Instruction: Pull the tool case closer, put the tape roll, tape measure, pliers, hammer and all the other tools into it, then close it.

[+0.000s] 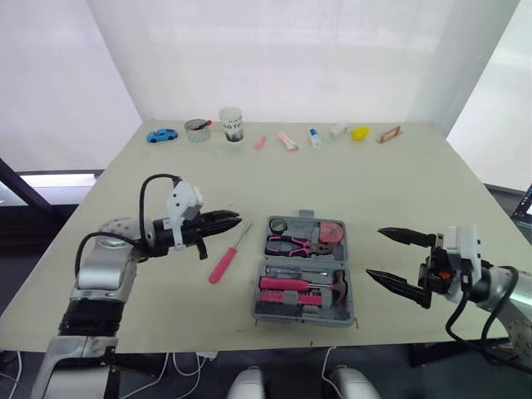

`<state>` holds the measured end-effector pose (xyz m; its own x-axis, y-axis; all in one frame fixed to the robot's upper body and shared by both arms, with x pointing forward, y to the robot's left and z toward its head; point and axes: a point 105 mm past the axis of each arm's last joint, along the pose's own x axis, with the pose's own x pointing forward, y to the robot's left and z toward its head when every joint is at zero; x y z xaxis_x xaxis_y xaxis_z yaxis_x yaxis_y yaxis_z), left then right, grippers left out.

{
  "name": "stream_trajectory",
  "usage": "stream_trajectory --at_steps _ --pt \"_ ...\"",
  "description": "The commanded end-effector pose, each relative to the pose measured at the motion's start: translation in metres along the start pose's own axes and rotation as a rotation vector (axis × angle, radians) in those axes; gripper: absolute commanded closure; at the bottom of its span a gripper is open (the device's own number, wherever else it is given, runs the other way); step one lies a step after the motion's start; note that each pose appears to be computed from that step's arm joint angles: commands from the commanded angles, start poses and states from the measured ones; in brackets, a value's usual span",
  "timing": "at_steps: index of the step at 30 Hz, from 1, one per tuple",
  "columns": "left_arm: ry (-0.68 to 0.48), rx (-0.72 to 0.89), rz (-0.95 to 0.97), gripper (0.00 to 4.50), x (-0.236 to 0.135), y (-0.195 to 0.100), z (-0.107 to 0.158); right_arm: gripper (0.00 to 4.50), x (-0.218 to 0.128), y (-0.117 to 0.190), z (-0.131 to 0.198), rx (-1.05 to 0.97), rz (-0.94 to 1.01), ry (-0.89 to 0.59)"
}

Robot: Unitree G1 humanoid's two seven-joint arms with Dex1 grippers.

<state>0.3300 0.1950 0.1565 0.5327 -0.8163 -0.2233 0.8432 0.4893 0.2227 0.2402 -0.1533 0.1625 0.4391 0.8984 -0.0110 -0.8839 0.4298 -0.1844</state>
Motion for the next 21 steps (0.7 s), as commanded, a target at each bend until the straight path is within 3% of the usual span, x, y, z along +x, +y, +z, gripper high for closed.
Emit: stream_trajectory --at_steps 1,7,10,16,17,21 --pt "-0.032 0.009 0.043 3.91 0.002 0.007 0.011 0.0 -0.004 0.0 0.011 -0.044 -0.012 -0.034" --pt "-0.016 -0.005 0.101 3.91 0.001 0.005 0.001 0.0 -0.005 0.0 0.011 -0.042 -0.017 -0.031" --pt "-0.011 -0.006 0.184 3.15 0.0 0.01 -0.003 0.0 -0.006 -0.001 0.01 -0.043 -0.016 -0.029" --pt "-0.01 -0.068 0.324 0.39 0.002 -0.003 -0.016 0.0 -0.006 -0.002 0.011 -0.047 -0.008 -0.029" --pt "-0.002 -0.074 0.349 0.12 0.004 -0.006 -0.019 0.0 -0.006 -0.002 0.011 -0.048 -0.007 -0.028" --pt "0.026 -0.123 0.458 0.12 0.01 -0.014 -0.029 0.0 -0.005 -0.002 0.01 -0.049 -0.001 -0.027"
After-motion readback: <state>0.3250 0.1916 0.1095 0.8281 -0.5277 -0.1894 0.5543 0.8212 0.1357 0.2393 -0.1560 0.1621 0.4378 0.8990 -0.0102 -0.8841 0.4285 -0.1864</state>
